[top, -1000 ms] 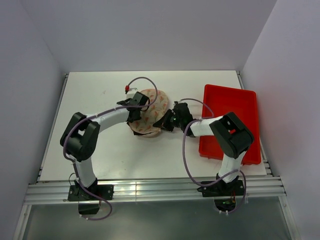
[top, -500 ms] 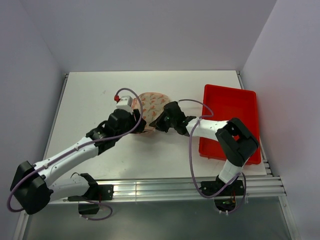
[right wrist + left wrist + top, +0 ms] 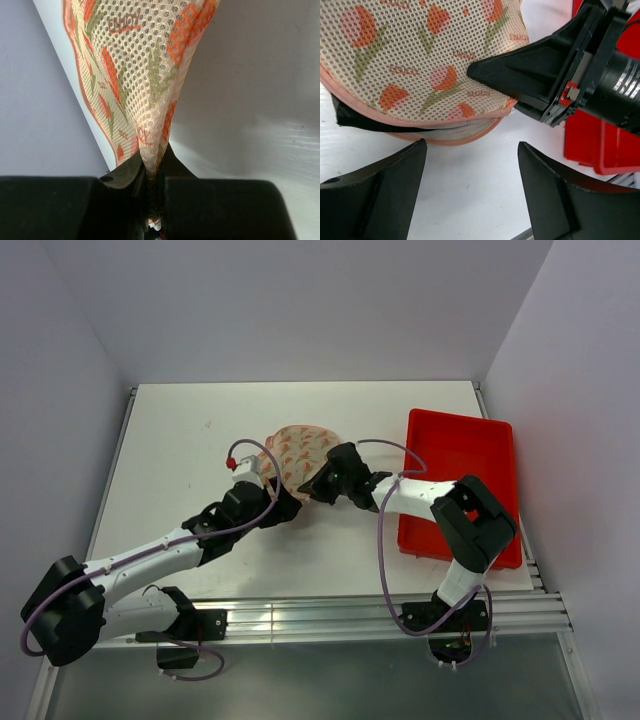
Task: Place the bra in the laundry bag and zip it closed
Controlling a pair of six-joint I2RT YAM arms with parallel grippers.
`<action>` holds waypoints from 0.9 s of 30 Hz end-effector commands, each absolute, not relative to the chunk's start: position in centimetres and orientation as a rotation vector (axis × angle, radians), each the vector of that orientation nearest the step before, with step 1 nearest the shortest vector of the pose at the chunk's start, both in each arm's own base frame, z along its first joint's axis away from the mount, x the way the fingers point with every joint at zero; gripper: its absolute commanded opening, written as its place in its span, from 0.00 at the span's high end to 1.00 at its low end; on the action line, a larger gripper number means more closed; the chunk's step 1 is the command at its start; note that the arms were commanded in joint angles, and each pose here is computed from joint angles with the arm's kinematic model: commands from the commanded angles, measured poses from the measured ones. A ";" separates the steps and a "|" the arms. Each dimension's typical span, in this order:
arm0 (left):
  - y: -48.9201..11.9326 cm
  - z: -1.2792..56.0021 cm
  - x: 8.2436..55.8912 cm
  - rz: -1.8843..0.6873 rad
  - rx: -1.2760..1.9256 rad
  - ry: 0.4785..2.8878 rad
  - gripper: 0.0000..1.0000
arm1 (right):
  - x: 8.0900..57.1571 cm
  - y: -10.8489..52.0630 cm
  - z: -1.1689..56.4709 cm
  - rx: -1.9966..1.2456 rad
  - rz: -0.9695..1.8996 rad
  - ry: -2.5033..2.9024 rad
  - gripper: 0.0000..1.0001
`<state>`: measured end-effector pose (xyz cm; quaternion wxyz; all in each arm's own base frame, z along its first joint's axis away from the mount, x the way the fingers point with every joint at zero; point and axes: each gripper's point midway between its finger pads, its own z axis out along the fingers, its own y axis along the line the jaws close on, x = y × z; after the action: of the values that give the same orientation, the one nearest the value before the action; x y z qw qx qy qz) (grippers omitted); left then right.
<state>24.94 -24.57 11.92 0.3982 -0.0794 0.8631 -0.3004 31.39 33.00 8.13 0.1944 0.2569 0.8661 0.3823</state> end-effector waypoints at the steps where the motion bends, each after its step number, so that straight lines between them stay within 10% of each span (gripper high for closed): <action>1: -25.2 13.4 25.9 -0.845 -0.347 2.113 0.20 | 32.0 34.1 9.7 0.701 1.156 2.367 1.00; 27: -22.9 13.2 26.7 -0.891 -0.713 2.084 0.19 | 31.9 34.3 10.2 0.688 1.206 2.328 1.00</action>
<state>25.18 -23.10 11.46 0.3478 -0.2549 0.8407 -0.3275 31.47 33.53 8.47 0.1968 0.2540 0.8556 0.4058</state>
